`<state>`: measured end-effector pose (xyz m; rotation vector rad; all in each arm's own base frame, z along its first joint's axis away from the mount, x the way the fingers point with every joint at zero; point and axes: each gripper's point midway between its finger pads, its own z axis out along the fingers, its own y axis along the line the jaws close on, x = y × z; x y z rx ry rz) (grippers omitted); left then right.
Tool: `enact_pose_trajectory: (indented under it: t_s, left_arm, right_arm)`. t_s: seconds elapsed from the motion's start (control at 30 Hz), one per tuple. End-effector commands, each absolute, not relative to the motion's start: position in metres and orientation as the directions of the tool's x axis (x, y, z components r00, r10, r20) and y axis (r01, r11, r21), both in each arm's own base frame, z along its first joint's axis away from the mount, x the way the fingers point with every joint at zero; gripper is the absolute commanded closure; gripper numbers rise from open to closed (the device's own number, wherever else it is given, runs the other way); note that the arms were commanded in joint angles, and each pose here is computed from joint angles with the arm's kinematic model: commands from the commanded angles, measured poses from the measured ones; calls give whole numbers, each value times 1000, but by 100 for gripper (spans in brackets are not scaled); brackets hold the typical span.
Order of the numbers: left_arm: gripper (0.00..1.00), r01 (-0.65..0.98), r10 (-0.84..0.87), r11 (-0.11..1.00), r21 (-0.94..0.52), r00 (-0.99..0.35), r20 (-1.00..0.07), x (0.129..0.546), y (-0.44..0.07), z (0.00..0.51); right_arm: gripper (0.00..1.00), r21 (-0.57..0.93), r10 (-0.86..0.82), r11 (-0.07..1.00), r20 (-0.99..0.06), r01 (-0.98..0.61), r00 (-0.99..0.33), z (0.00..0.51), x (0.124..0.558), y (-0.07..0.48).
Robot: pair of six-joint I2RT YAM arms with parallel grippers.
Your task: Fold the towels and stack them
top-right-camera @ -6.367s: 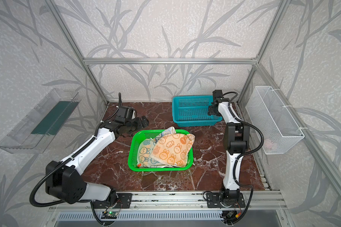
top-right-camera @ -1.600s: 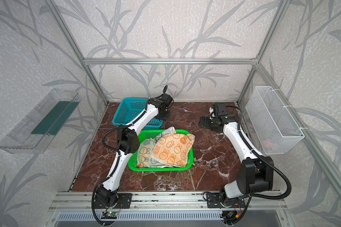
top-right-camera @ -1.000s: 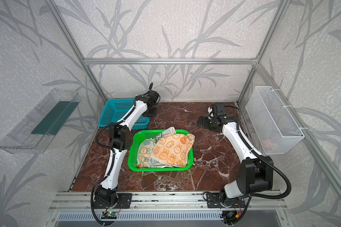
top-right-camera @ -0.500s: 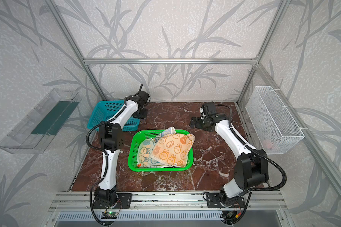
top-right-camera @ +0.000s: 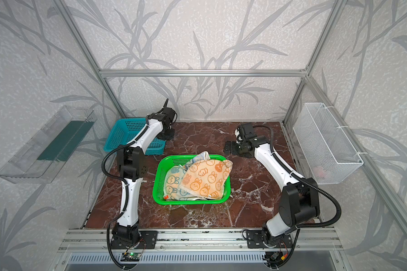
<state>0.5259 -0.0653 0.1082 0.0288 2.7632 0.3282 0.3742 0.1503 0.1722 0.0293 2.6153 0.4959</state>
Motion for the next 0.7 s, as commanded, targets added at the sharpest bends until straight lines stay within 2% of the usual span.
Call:
enact_pose_trajectory:
  t_s: [0.0,0.1,0.2,0.23,0.5,0.67]
  left_arm:
    - [67,-20,63,974,227,-935,-350,526,-64,119]
    - [46,-27,58,975,220,-927,-372,526,-66,130]
    - [10,-7,74,980,201,-916,-394,526,-73,144]
    - [1,-8,72,981,191,-912,-404,526,-75,151]
    - [1,18,94,985,171,-890,-445,511,-108,187]
    - [1,71,146,981,178,-879,-454,484,-140,206]
  right_arm:
    - [1,336,92,939,-431,-65,-898,168,365,148]
    - [1,334,76,940,-420,-76,-904,166,357,148]
    - [1,326,32,938,-420,-118,-907,166,347,153]
    - [1,318,7,938,-420,-140,-907,165,342,156]
    - [0,265,-83,946,-358,-186,-930,140,309,165]
    - [9,258,-101,950,-289,-179,-952,117,290,165]
